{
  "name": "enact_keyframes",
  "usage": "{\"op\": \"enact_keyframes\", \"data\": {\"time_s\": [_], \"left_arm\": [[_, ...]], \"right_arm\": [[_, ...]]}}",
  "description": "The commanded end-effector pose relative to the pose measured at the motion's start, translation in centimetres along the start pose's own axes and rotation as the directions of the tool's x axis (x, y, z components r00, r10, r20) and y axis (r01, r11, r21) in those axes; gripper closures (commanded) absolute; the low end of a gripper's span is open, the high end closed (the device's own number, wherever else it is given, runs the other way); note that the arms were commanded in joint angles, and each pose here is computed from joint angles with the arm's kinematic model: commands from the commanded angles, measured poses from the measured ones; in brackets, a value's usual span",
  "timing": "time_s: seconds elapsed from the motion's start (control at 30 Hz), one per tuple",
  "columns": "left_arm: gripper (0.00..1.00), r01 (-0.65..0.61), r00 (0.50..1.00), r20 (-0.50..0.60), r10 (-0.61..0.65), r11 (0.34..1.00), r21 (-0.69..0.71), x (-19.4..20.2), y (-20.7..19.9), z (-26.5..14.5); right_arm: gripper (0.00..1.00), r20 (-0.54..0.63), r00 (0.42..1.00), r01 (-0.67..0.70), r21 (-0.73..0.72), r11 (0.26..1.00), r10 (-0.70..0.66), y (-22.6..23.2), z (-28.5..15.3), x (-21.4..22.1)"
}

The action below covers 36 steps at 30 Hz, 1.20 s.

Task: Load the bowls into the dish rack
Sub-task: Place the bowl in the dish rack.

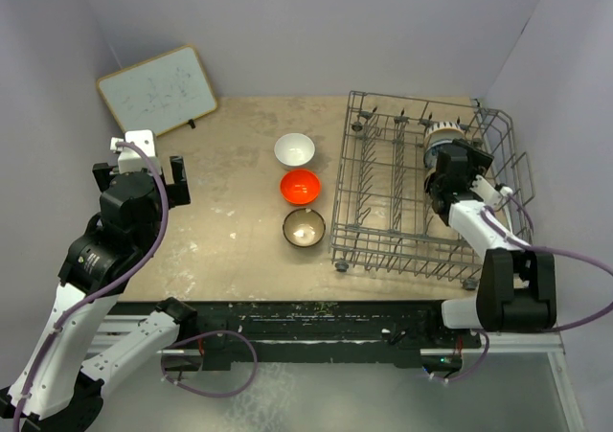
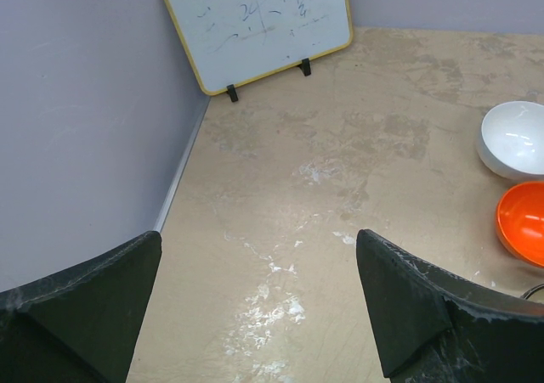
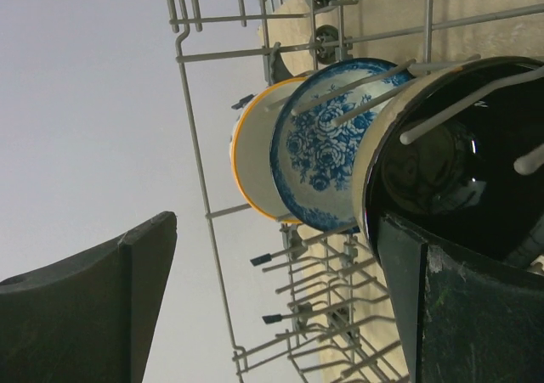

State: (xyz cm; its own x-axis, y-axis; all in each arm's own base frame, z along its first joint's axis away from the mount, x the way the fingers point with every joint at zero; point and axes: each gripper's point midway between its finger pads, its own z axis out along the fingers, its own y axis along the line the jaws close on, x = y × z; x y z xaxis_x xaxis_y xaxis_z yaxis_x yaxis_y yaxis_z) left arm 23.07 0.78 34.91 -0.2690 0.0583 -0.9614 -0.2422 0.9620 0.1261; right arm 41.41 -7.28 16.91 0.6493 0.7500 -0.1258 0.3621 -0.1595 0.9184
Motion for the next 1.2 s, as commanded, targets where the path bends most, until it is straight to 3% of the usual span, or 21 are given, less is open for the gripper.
{"op": "enact_keyframes", "data": {"time_s": [0.0, 0.3, 0.47, 0.8, 0.97, 1.17], "left_arm": [[0.01, 0.025, 0.999, 0.031, -0.026, 1.000, 0.015, -0.8, -0.3, 0.0], [0.01, 0.026, 0.999, 0.032, -0.027, 1.000, 0.016, -0.9, -0.3, -0.1], [0.01, 0.026, 0.999, 0.032, -0.026, 1.000, 0.015, -1.0, -0.3, -0.1], [0.01, 0.024, 0.999, 0.030, -0.024, 0.999, 0.021, -1.0, -0.5, 0.1], [0.01, 0.021, 0.999, 0.026, -0.022, 1.000, 0.022, -0.8, -0.7, 0.3], [0.01, 0.016, 1.000, 0.023, -0.016, 1.000, 0.019, -0.7, -0.8, 0.4]], "right_arm": [[0.00, -0.020, 1.000, -0.012, -0.062, 0.998, 0.011, 4.0, -2.2, -0.4], [0.00, -0.046, 0.999, -0.021, -0.126, 0.992, 0.015, 5.5, -3.0, -0.5], [0.00, -0.099, 0.995, -0.050, -0.300, 0.953, 0.020, 9.8, -5.1, -0.5], [0.00, -0.048, 0.946, 0.262, -0.469, 0.843, -0.320, 18.3, -9.0, 0.3], [0.00, -0.043, 0.936, 0.297, -0.441, 0.847, -0.350, 17.2, -8.9, 0.0], [0.00, -0.085, 0.915, 0.331, -0.398, 0.856, -0.393, 12.6, -7.0, 1.4]]}}
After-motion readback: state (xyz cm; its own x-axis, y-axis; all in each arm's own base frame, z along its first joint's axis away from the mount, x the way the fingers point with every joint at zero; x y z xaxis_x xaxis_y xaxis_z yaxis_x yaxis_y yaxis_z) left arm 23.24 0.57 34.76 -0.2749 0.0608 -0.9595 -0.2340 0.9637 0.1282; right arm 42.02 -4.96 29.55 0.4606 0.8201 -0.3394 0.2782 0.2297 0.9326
